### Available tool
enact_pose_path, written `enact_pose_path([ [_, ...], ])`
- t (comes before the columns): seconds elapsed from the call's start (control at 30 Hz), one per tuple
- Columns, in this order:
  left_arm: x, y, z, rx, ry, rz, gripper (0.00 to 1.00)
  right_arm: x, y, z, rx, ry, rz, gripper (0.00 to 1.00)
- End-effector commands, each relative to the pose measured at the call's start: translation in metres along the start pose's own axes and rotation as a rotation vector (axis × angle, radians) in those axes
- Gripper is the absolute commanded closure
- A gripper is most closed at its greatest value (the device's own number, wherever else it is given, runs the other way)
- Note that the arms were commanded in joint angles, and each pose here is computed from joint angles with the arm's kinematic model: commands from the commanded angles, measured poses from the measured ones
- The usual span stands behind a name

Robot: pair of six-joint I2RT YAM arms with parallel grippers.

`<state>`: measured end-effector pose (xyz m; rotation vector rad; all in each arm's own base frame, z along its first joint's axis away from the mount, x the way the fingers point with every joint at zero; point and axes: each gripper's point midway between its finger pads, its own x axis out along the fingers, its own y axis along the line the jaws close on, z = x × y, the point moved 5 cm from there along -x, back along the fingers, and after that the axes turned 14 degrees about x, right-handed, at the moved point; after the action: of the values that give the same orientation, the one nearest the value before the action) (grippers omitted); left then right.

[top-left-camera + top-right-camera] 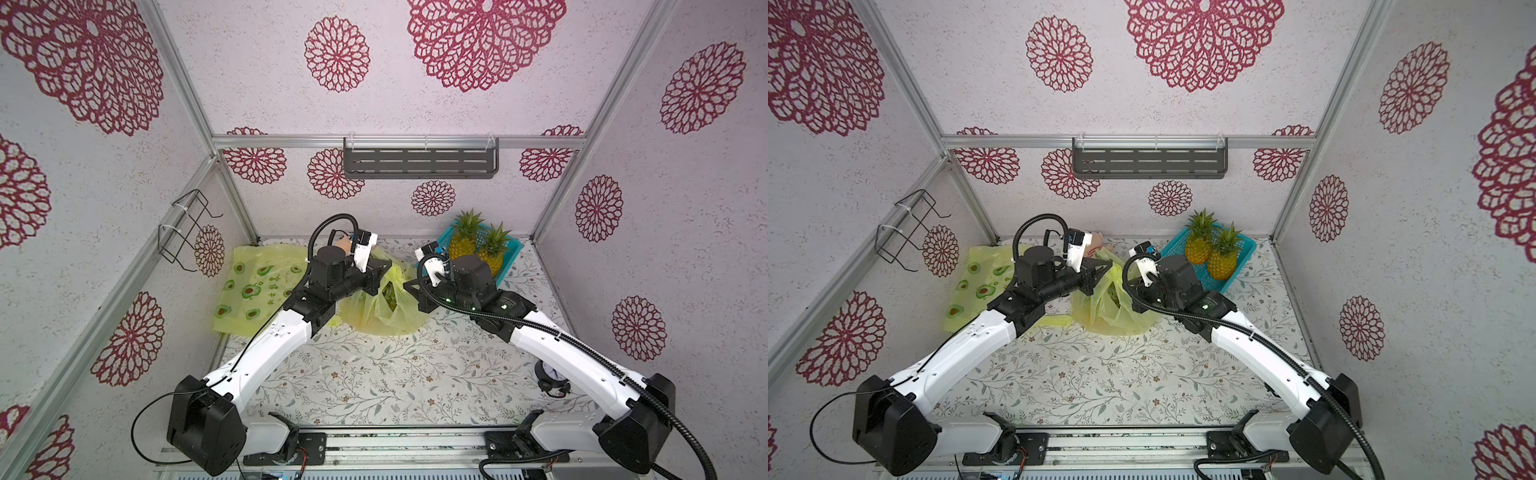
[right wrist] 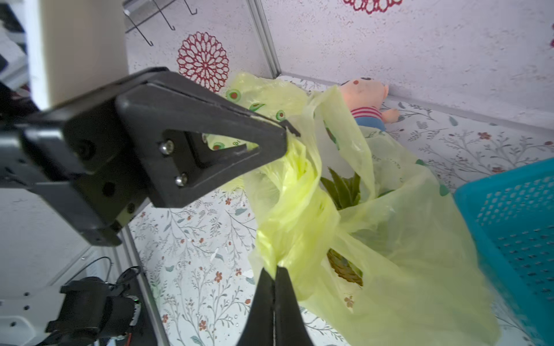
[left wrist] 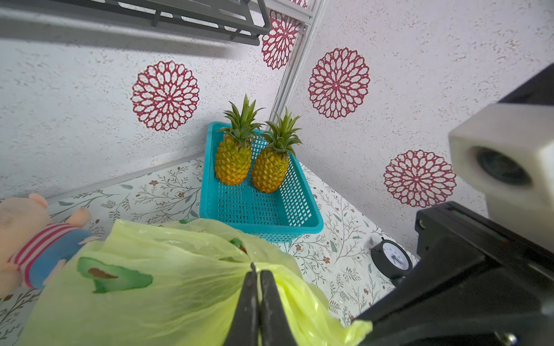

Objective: Place the pineapple into a plastic bag & tie a knot
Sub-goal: Cross the plastic bag at the center of the board.

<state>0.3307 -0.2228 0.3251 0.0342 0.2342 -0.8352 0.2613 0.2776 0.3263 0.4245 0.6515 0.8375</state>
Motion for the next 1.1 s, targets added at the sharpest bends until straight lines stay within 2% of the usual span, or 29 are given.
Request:
enact_pose_path([
  [0.0,-0.007,0.001,0.006,-0.03,-0.035,0.01,1.0,-0.001,0.03,0.018,0.11,-0.104,0.219,1.0],
  [0.1,-0.006,0.002,0.008,-0.054,-0.05,0.023,1.0,0.014,0.034,0.013,0.159,-0.124,0.275,1.0],
  [0.37,-0.005,0.006,0.009,-0.103,-0.063,0.044,1.0,0.064,0.012,-0.023,0.11,-0.124,0.195,1.0],
  [0.53,-0.006,0.008,0.006,-0.116,-0.059,0.059,1.0,0.08,-0.011,-0.027,0.022,-0.213,0.104,1.0],
  [0.63,-0.008,0.007,0.004,-0.123,-0.057,0.057,1.0,0.085,-0.03,-0.021,-0.033,-0.289,-0.012,1.0],
  [0.73,-0.01,0.006,0.002,-0.128,-0.053,0.052,1.0,0.085,-0.052,-0.009,-0.047,-0.369,-0.131,1.0],
  [0.83,-0.011,0.004,-0.001,-0.134,-0.042,0.043,1.0,0.078,-0.062,0.003,-0.035,-0.44,-0.19,1.0],
  [0.97,-0.01,0.004,-0.003,-0.139,-0.031,0.037,1.0,0.074,-0.054,0.011,-0.03,-0.473,-0.141,1.0],
  [1.07,-0.008,0.004,-0.002,-0.141,-0.03,0.029,1.0,0.085,-0.04,0.004,-0.034,-0.413,-0.007,1.0],
])
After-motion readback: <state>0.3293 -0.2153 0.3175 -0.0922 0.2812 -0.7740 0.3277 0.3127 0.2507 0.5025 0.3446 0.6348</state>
